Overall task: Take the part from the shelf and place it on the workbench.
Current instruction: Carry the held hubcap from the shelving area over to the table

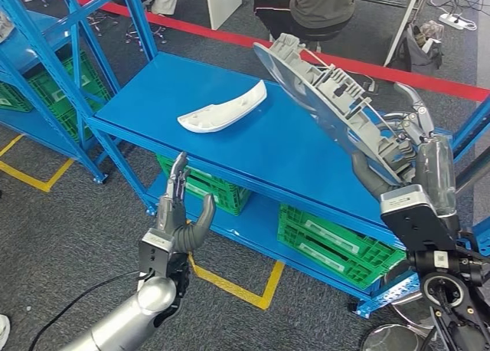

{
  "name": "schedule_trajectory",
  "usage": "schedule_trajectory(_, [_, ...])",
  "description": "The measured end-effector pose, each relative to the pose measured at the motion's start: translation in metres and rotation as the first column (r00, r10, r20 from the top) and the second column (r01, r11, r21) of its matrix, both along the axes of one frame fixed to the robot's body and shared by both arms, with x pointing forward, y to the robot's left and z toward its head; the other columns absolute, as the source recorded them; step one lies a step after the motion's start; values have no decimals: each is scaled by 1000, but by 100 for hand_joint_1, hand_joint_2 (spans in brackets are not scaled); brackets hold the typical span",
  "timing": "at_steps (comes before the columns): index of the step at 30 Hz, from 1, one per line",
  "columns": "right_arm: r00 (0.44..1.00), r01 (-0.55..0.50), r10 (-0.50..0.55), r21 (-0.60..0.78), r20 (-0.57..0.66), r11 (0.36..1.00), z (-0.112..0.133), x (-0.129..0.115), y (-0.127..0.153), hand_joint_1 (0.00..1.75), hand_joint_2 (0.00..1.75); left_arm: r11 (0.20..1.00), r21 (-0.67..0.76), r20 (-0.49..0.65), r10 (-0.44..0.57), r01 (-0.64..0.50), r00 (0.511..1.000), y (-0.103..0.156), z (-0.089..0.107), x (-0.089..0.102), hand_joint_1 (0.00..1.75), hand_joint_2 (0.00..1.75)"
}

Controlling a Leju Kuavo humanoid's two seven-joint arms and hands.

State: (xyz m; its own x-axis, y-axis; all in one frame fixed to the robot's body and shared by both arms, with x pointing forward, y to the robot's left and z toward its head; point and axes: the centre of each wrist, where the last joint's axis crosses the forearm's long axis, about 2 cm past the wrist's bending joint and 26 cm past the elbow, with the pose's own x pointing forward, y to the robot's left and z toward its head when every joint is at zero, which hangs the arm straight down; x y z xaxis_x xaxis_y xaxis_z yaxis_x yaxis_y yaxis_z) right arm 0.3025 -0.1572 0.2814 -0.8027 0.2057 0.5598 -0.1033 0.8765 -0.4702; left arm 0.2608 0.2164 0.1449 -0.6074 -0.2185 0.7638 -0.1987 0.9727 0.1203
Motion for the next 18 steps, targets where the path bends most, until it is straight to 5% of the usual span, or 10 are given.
schedule_trajectory(18, [1000, -21, 21, 37, -20, 999, 0, 1, -1, 175, 175, 1000, 0, 2, 2, -2, 1000, 1, 1, 2, 0, 175])
